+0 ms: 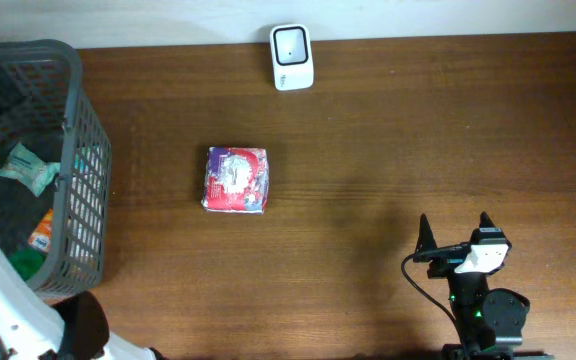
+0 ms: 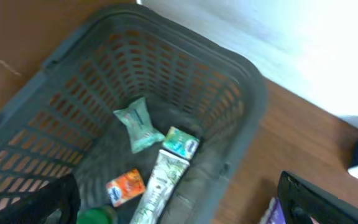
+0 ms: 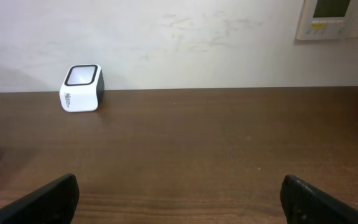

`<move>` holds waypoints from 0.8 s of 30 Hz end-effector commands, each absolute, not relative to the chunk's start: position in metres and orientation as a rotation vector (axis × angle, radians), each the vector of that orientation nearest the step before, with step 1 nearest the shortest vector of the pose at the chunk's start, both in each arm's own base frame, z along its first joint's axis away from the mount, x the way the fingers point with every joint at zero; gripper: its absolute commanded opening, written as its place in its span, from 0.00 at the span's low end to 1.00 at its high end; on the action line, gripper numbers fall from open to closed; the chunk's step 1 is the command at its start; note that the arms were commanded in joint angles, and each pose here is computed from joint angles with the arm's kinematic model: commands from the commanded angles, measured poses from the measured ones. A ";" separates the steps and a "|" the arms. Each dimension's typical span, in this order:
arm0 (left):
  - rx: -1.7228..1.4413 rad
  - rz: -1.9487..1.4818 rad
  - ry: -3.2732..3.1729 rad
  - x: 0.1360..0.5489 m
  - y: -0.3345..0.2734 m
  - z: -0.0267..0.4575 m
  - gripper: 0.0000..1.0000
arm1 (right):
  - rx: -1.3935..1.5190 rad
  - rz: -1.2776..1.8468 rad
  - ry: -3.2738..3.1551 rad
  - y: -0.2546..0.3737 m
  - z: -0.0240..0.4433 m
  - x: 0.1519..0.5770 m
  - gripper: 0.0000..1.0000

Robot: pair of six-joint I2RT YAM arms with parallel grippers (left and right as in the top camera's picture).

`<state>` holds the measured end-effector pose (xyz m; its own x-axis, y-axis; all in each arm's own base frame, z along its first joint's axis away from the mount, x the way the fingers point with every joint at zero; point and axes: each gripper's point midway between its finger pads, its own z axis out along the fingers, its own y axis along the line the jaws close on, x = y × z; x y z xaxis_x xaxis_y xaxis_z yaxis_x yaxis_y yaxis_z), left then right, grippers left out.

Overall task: Scan the item barcode
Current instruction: 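Reach into the basket and grasp the green-lid jar with the left gripper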

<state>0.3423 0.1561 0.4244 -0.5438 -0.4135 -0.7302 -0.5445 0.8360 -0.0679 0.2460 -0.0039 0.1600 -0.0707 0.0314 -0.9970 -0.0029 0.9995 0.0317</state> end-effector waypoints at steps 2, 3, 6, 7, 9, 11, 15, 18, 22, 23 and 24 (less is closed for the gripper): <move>-0.845 0.225 2.261 0.353 0.191 0.393 0.99 | 0.035 0.033 1.645 -0.004 0.157 0.246 0.99; -0.858 0.226 2.278 0.356 0.195 0.386 0.99 | 0.034 0.033 1.645 -0.004 0.157 0.246 0.99; -0.903 0.239 2.314 0.361 0.210 0.367 0.99 | 0.035 0.033 1.645 -0.004 0.157 0.246 0.99; -0.919 0.245 2.328 0.364 0.216 0.360 1.00 | 0.035 0.033 1.645 -0.004 0.157 0.246 0.99; -0.940 0.284 2.346 0.365 0.223 0.351 0.99 | 0.034 0.033 1.645 -0.004 0.157 0.246 0.99; -0.959 0.316 2.372 0.366 0.229 0.341 0.99 | 0.035 0.033 1.645 -0.004 0.157 0.246 0.99; -0.994 0.366 2.412 0.372 0.241 0.321 1.00 | 0.035 0.033 1.645 -0.004 0.157 0.246 0.99; -1.013 0.364 2.432 0.373 0.242 0.312 0.99 | 0.034 0.033 1.645 -0.004 0.157 0.246 0.99; -1.088 0.436 2.439 0.365 0.250 0.304 0.96 | 0.034 0.033 1.645 -0.004 0.157 0.246 0.99; -1.106 0.453 2.444 0.364 0.253 0.300 0.96 | 0.035 0.033 1.645 -0.004 0.157 0.246 0.99; -1.109 0.438 2.461 0.366 0.253 0.294 0.95 | 0.035 0.033 1.645 -0.004 0.157 0.246 0.99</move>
<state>0.3676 0.2401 0.3103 -0.6181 -0.6008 -0.5070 -0.7277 0.6813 0.0797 0.2460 -0.0039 0.1600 -0.0707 0.0314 -0.9970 -0.0029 0.9995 0.0317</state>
